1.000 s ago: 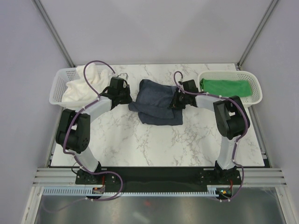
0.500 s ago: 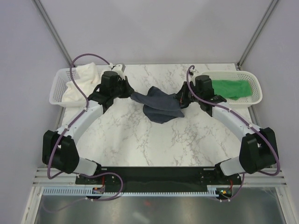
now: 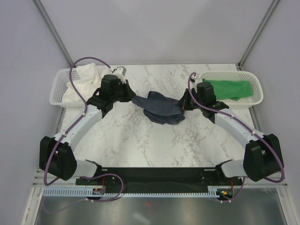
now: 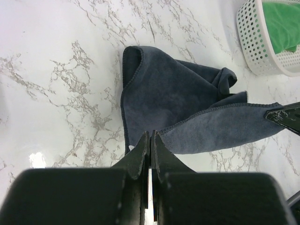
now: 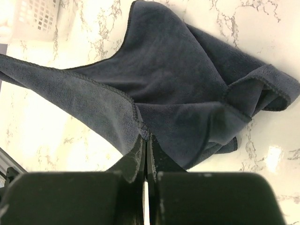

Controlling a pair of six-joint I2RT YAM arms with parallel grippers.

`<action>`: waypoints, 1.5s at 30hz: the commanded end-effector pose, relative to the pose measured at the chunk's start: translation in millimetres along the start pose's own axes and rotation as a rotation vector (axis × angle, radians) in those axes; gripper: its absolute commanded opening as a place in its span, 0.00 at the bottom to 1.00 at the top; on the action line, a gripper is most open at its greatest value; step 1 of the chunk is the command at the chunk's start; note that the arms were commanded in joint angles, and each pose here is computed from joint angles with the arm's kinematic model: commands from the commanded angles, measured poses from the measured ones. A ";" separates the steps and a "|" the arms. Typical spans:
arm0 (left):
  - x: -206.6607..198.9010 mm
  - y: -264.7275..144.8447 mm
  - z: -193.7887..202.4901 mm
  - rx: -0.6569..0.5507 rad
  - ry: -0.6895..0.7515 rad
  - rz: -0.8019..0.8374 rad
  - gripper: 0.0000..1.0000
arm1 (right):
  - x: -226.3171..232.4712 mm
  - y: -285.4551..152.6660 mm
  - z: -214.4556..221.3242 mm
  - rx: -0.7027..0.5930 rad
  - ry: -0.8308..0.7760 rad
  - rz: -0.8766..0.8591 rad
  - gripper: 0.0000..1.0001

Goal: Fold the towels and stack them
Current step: Flatten out the crumpled towel

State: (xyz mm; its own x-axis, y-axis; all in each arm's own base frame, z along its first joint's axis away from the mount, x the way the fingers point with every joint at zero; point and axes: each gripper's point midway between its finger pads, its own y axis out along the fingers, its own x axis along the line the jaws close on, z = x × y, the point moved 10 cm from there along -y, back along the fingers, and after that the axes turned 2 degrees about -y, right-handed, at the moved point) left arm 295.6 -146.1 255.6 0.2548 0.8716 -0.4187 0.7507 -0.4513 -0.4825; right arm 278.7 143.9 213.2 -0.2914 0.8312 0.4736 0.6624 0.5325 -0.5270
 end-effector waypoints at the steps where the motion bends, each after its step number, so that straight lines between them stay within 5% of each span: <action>1: -9.2 -13.3 -8.3 -0.047 -0.012 0.035 0.02 | 11.6 -9.3 -12.5 -0.078 -0.036 -0.052 0.01; 8: -30.1 -61.2 -33.7 -0.121 0.018 0.102 0.02 | 41.1 -58.2 -37.0 -0.181 -0.051 -0.135 0.00; 15: -78.7 -183.8 -54.4 -0.281 0.042 0.433 0.02 | 100.0 -186.8 -54.5 -0.532 -0.188 -0.443 0.00; 20: -106.4 -272.7 -59.3 -0.411 0.002 0.652 0.02 | 124.4 -265.2 -56.9 -0.830 -0.134 -0.600 0.00; 26: -139.8 -342.0 -103.6 -0.577 0.049 0.805 0.02 | 162.6 -313.1 -115.6 -1.030 -0.141 -0.690 0.00; 32: -153.6 -328.6 -176.8 -0.759 0.100 0.617 0.02 | 184.0 -301.8 -200.0 -1.152 -0.171 -0.546 0.00; 37: -145.6 -247.3 -217.3 -0.743 0.129 0.400 0.02 | 179.9 -259.0 -237.9 -1.160 -0.216 -0.413 0.00; 45: -101.7 -132.9 -225.1 -0.669 0.236 0.030 0.02 | 139.9 -152.5 -248.0 -1.054 -0.268 -0.174 0.00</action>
State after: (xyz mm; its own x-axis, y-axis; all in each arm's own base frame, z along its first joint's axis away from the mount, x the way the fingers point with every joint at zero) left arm 285.0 -144.5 548.1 0.4952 0.8023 -0.3334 0.8684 -0.4682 0.1633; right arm 295.3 143.6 542.6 -0.5624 0.7727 0.2942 0.7956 0.4088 0.4471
